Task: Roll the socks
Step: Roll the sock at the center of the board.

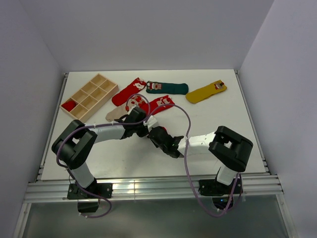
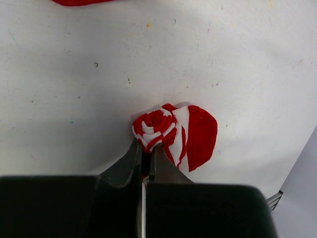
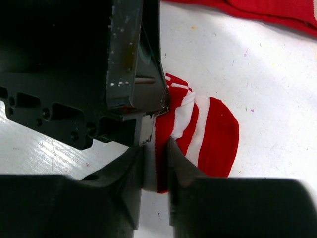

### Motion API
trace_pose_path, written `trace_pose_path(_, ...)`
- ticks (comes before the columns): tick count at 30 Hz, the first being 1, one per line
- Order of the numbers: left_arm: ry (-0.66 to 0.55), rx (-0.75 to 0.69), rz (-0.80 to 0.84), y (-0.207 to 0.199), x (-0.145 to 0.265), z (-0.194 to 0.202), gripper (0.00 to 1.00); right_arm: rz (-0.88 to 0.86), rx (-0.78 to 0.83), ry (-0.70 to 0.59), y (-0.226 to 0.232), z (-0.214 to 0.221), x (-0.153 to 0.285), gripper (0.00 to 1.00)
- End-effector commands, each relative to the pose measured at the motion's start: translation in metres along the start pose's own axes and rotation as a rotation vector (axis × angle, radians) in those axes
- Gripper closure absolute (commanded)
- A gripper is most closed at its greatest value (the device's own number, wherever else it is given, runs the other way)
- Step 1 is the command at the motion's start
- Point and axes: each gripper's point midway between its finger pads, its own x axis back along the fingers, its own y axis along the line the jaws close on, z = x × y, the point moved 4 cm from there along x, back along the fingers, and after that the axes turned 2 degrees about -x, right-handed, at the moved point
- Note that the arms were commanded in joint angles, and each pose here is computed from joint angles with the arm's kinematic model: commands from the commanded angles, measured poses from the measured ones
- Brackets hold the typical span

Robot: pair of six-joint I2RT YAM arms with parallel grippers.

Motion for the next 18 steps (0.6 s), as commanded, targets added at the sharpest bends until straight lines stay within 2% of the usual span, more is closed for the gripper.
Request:
trace_pose_path(1,0.039,-0.042,-0.11,0.021,0.002,0.012,1.0,-0.009,0.012,0.108,0.007,0.029,-0.002,0.79)
trace_pose_path(2,0.035,-0.04,-0.107,0.021,0.003,0.012,0.99,-0.006,-0.009,0.125,0.008,0.033,-0.003,0.84)
trace_pose_path(3,0.029,-0.035,-0.097,0.019,0.005,0.011,0.98,-0.001,-0.013,0.161,0.006,0.041,-0.004,0.93)
trace_pose_path(4,0.014,-0.031,-0.083,0.018,0.008,0.009,0.95,-0.009,-0.027,0.177,0.006,0.045,-0.004,0.97)
trace_pose_path(5,0.005,-0.03,-0.075,0.016,0.01,0.008,0.87,-0.026,-0.06,0.185,0.007,0.046,-0.003,1.0)
trace_pose_path(7,-0.011,-0.031,-0.065,0.014,0.016,0.006,0.8,-0.105,-0.126,0.201,0.009,0.047,-0.001,1.0)
trace_pose_path(10,-0.042,-0.024,-0.048,0.01,0.025,0.001,0.61,-0.209,-0.241,0.228,0.005,0.044,0.002,1.0)
trace_pose_path(11,-0.052,-0.019,-0.039,0.009,0.027,-0.001,0.52,-0.234,-0.278,0.231,0.004,0.043,0.003,1.0)
trace_pose_path(14,-0.087,0.007,-0.005,0.005,0.035,-0.005,0.4,-0.376,-0.413,0.236,0.003,0.035,0.009,1.0)
trace_pose_path(18,-0.109,0.046,0.032,0.005,0.041,-0.005,0.35,-0.515,-0.539,0.229,0.002,0.028,0.01,1.0)
